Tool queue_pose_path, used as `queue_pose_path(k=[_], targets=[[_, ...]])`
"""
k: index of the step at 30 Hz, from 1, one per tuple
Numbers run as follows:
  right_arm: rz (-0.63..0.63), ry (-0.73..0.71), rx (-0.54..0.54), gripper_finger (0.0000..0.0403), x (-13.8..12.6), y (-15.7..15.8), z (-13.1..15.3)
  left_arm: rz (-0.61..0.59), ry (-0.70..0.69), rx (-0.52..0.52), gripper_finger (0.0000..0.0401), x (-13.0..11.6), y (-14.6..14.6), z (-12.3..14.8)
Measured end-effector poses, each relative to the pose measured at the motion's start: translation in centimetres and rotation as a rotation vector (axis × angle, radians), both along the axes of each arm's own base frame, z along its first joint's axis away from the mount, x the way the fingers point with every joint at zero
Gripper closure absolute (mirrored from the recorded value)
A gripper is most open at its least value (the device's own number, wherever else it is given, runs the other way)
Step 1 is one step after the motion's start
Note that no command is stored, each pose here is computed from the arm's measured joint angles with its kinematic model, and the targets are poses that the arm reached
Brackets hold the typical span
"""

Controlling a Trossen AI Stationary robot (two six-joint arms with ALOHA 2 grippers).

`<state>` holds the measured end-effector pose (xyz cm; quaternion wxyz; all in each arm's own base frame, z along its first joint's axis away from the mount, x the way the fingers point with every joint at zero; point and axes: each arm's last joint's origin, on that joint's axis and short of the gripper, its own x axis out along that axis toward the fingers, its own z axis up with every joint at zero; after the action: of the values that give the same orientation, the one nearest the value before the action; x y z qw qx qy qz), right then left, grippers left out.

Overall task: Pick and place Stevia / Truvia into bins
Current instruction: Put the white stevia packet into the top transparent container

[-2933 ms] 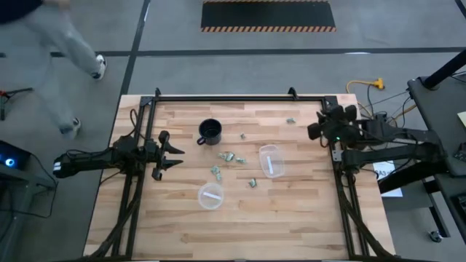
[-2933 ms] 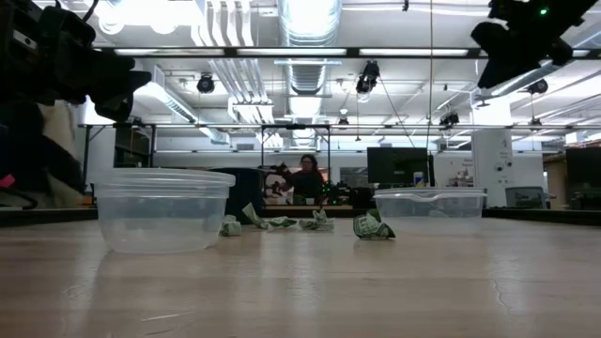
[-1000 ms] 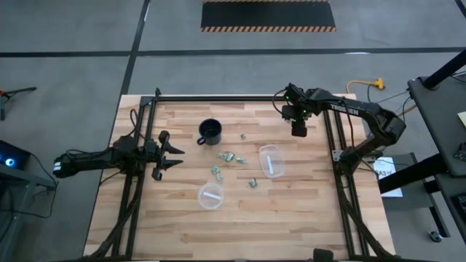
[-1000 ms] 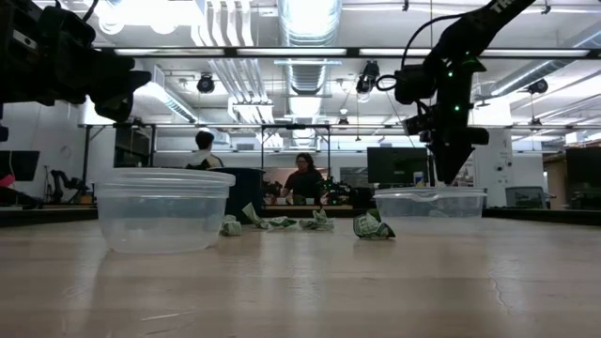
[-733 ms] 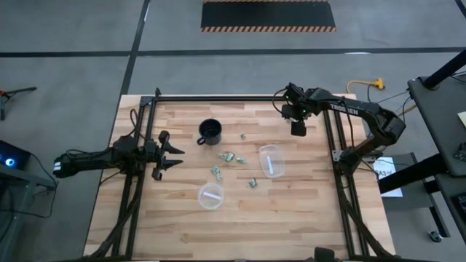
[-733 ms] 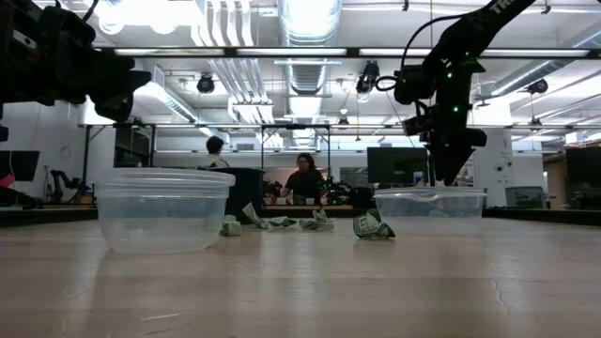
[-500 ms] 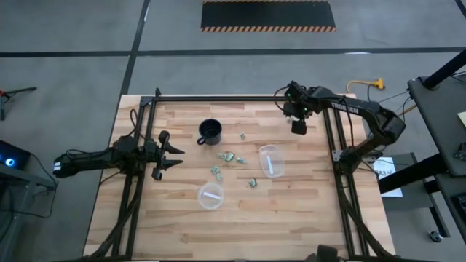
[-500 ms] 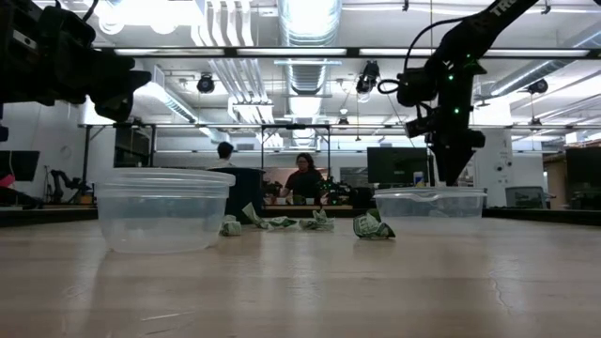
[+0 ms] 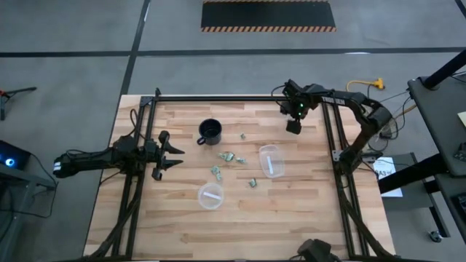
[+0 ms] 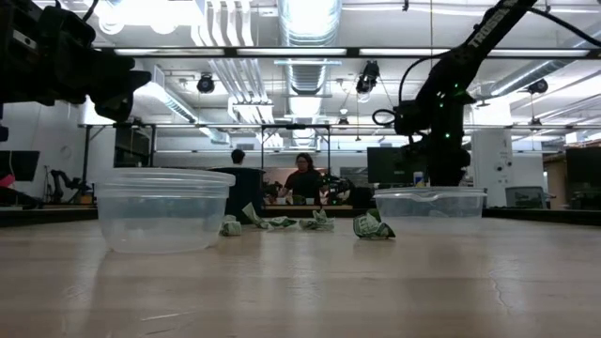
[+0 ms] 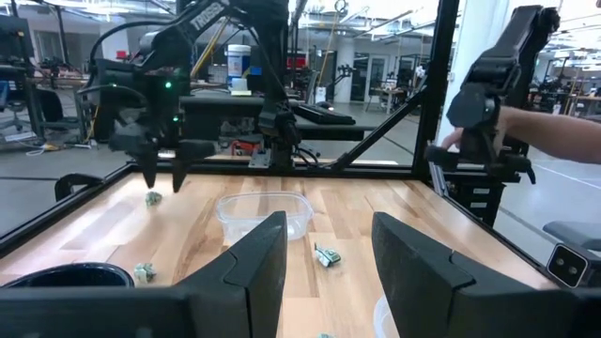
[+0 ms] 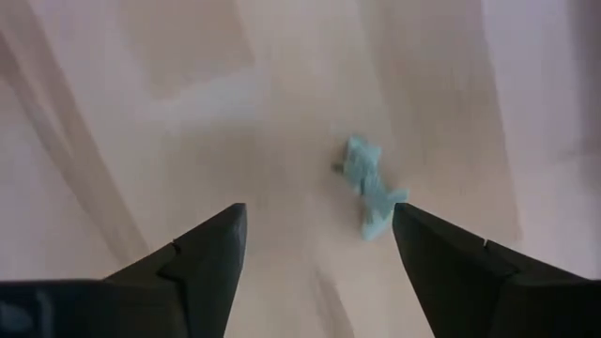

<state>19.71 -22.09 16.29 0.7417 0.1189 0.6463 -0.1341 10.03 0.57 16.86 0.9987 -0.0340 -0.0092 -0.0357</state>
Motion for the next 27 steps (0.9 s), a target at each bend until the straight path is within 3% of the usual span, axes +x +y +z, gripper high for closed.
queue_pose_path(k=[20, 27], targets=[[-0.027, 0.020, 0.034, 0.0164, 0.9, -1.4, -2.7, 0.000, 0.001, 0.000, 0.0260, 0.0, 0.0, 0.0], [-0.027, 0.040, -0.001, 0.0168, 0.7, -1.4, -2.3, 0.000, 0.000, 0.000, 0.0260, 0.0, 0.0, 0.0]])
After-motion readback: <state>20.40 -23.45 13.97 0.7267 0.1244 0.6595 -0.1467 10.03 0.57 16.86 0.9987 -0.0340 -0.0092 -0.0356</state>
